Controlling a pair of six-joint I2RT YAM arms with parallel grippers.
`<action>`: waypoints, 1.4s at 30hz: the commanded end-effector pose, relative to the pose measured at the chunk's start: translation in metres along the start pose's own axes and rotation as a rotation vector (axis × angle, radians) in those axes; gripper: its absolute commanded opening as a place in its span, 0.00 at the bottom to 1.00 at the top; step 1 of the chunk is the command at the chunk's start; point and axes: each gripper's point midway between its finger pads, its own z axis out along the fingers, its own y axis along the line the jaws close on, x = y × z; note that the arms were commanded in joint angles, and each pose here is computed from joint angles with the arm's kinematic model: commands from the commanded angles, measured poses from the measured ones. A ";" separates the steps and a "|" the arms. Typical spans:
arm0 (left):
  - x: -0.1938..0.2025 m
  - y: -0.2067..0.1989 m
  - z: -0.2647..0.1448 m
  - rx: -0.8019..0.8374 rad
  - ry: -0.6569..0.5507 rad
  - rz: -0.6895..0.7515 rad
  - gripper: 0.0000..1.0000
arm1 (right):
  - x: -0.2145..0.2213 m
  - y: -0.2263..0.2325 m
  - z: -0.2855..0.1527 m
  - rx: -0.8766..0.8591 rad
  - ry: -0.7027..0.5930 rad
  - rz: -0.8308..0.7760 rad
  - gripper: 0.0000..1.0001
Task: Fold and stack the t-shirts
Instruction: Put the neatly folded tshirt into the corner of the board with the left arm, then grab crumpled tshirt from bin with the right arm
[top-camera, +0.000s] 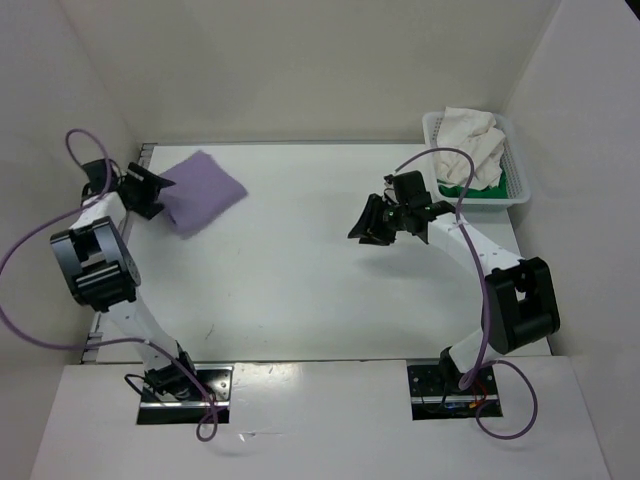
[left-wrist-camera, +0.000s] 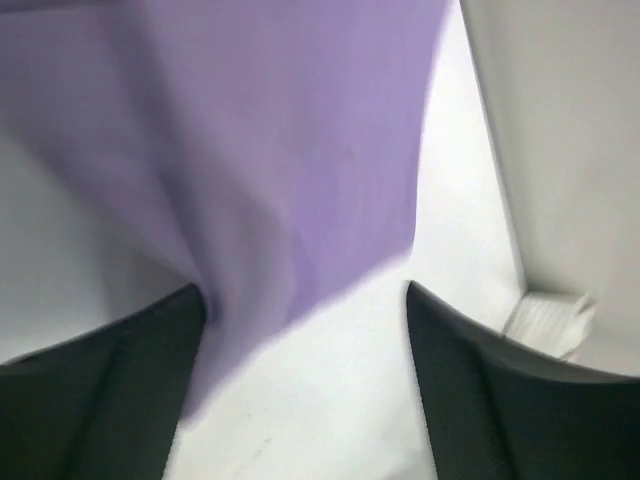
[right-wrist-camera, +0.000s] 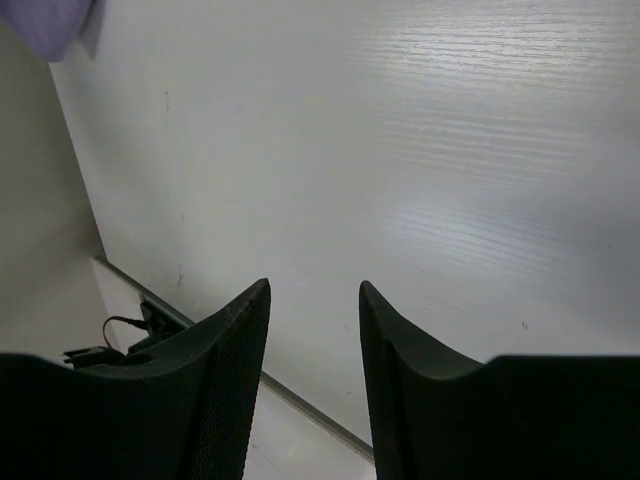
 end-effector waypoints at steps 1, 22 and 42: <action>0.010 0.002 -0.020 0.010 -0.011 -0.065 0.92 | -0.002 0.013 -0.009 -0.058 -0.014 -0.049 0.47; 0.139 -0.053 -0.091 0.118 0.123 0.171 0.35 | -0.244 -0.063 -0.087 0.319 -0.564 0.044 0.00; 0.351 -0.083 -0.070 0.223 0.650 0.476 0.47 | -0.358 -0.301 -0.084 0.812 -0.644 0.258 0.66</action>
